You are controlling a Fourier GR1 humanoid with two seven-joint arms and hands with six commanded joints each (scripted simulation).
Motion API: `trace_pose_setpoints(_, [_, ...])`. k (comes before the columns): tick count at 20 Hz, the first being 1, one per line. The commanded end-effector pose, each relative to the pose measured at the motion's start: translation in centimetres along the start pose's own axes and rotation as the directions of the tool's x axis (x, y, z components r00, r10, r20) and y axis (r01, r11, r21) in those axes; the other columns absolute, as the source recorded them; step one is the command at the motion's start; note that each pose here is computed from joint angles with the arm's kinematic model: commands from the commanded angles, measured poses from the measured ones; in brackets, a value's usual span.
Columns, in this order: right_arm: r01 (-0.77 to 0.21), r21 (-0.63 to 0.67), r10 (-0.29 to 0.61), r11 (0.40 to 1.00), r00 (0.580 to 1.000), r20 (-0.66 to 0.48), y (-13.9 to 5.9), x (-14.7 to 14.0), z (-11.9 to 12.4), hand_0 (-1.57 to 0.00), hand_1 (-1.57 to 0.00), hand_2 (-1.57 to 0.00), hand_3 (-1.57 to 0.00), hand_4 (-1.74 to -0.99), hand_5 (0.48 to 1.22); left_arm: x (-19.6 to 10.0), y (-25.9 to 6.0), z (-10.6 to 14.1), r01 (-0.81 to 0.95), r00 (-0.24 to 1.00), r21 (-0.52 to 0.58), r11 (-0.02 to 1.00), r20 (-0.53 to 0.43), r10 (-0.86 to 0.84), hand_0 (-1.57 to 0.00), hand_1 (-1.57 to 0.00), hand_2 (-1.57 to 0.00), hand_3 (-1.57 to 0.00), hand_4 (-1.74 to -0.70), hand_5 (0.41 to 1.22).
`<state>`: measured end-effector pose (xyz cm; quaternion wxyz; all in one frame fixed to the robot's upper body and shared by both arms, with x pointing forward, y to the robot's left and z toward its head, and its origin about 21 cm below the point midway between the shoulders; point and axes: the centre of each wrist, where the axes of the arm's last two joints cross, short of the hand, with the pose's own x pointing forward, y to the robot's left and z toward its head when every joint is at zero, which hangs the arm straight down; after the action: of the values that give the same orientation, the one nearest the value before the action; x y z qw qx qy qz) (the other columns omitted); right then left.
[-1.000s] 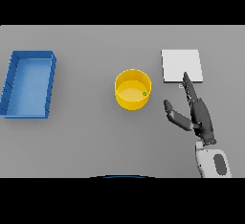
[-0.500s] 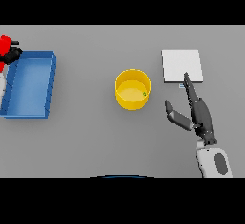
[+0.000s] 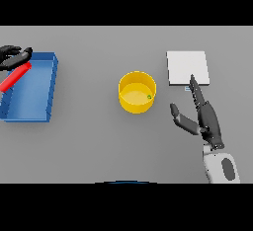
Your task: Pick up the red beaker and tilt it to pour out 1 green nut into yellow bowl. Pick up the yellow bowl and place it on the metallic measuring scale.
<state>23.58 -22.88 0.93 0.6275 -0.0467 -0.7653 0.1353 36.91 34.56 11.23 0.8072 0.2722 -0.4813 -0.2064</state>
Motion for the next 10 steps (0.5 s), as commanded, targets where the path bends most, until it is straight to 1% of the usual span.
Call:
trace_pose_setpoints(1, [-0.009,0.003,0.009,1.000,1.000,-0.005,0.20,-0.10,-0.06,0.00,0.00,0.00,0.00,-1.155,0.670,-0.32,-0.36,0.04,0.034,0.999,-0.006,0.999,-0.018,-0.034,-0.31,-0.28,-0.27,-0.28,-0.84,0.632])
trace_pose_setpoints(3, [-0.031,-0.003,0.031,1.000,1.000,-0.004,0.23,-0.11,-0.14,0.00,0.00,0.00,0.00,-1.157,0.665,0.06,-0.53,-0.24,0.079,0.996,0.012,0.997,-0.042,-0.079,-0.20,-0.18,-0.17,-0.18,-0.81,0.627])
trace_pose_setpoints(5, [-0.043,-0.008,0.043,0.999,0.999,0.004,-0.02,0.12,-0.38,0.00,0.00,0.00,0.00,-1.157,0.665,-0.42,-0.88,-0.47,0.085,0.996,0.025,0.996,-0.031,-0.084,-0.13,-0.11,-0.11,-0.11,-0.79,0.627])
trace_pose_setpoints(6, [-0.050,-0.006,0.050,0.999,0.999,-0.004,0.01,0.20,-0.23,0.00,0.00,0.00,0.00,-1.154,0.657,-0.36,-0.85,-0.36,0.089,0.996,0.035,0.995,-0.001,-0.089,-0.10,-0.09,-0.09,-0.09,-0.78,0.631])
trace_pose_setpoints(7, [-0.050,-0.011,0.050,0.999,0.998,-0.025,0.17,0.27,-0.47,0.00,0.00,0.00,0.00,-1.144,0.644,-0.42,-0.94,-0.43,0.078,0.997,0.040,0.996,0.010,-0.078,-0.08,-0.07,-0.07,-0.07,-0.78,0.631])
trace_pose_setpoints(8, [-0.098,-0.016,0.097,0.995,0.994,-0.048,0.24,0.66,-0.60,0.00,0.00,0.00,0.00,-1.131,0.631,-0.18,-1.14,-0.20,0.063,0.997,0.045,0.997,0.043,-0.065,-0.06,-0.06,-0.06,-0.06,-0.78,0.633])
trace_pose_setpoints(10, [-0.147,0.064,0.148,0.987,0.989,-0.006,0.07,0.75,-1.04,0.00,0.00,0.00,0.00,-1.087,0.649,0.48,-1.07,-0.13,0.025,0.996,0.049,0.999,0.087,-0.029,-0.04,-0.04,-0.03,-0.04,-0.78,0.644])
